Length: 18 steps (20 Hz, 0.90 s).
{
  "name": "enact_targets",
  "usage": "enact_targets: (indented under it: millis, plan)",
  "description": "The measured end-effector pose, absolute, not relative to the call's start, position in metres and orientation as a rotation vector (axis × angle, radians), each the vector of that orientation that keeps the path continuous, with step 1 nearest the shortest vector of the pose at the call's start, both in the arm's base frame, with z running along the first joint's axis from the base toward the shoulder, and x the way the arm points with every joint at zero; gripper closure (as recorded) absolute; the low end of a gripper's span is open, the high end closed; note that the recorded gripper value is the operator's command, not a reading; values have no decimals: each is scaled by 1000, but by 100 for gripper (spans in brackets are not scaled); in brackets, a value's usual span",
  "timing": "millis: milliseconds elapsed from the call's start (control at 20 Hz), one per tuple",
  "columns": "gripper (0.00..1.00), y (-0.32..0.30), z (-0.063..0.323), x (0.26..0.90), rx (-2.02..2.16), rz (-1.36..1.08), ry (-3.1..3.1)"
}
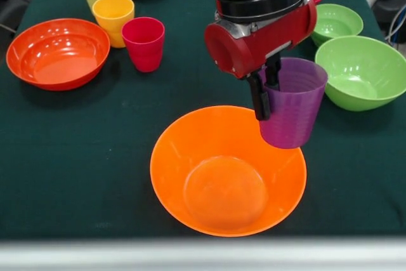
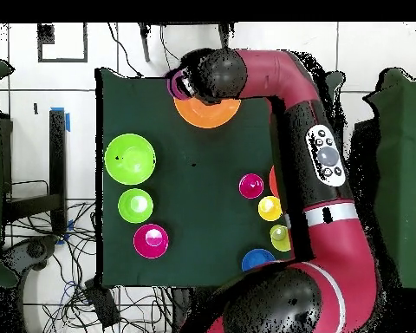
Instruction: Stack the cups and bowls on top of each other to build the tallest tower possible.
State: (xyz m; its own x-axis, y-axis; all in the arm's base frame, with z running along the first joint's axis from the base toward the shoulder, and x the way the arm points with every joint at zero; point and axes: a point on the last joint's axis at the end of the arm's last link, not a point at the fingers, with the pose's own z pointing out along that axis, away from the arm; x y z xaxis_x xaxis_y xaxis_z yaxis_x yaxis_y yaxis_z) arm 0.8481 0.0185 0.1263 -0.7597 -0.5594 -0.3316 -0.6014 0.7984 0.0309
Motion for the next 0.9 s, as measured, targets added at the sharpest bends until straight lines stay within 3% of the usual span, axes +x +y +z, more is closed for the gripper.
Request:
enact_targets:
  millis: [900]
  plan:
    - [100, 17, 84, 836, -920, 196, 2716]
